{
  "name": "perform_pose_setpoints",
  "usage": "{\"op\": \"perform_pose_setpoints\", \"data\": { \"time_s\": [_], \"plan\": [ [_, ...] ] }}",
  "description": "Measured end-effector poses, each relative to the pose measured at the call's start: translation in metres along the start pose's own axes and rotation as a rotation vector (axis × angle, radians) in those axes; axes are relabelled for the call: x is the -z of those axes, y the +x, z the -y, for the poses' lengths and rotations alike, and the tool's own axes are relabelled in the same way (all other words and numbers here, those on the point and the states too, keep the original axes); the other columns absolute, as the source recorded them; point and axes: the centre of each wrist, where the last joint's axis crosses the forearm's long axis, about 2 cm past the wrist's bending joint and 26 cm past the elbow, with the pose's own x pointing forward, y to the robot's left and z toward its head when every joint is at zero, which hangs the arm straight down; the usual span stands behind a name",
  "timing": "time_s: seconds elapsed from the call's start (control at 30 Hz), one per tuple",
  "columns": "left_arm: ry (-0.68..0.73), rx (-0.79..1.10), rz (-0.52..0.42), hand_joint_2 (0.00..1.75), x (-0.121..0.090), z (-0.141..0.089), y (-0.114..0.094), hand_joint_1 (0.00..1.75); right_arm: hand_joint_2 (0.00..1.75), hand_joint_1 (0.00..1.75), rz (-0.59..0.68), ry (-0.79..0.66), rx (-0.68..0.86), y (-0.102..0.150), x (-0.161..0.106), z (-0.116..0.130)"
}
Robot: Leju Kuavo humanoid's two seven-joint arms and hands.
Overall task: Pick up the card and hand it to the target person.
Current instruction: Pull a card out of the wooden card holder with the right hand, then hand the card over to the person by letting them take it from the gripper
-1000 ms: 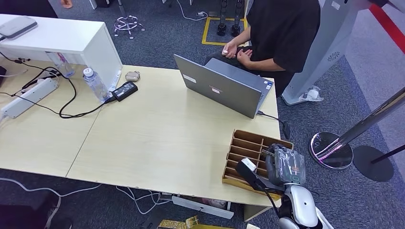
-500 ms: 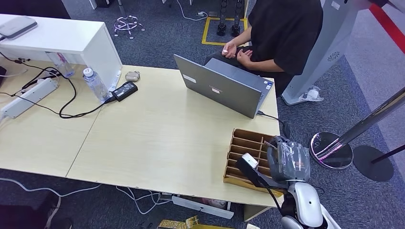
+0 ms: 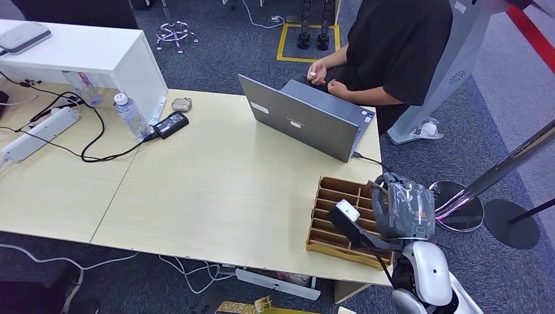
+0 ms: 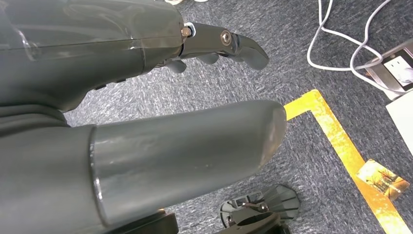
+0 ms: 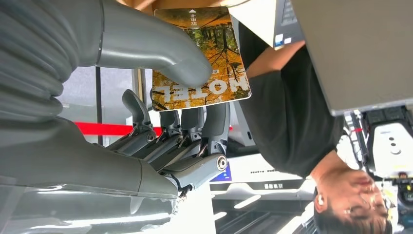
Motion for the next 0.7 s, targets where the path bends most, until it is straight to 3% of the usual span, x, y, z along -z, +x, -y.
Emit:
{"op": "perform_pose_setpoints", "data": {
  "time_s": [0.7],
  "plan": [
    [-0.014,0.031,0.013,0.0,0.001,0.0,0.011,0.0,1.75,1.36,-0.042,-0.169,-0.023,-0.025,0.055,0.049]
  ]
}}
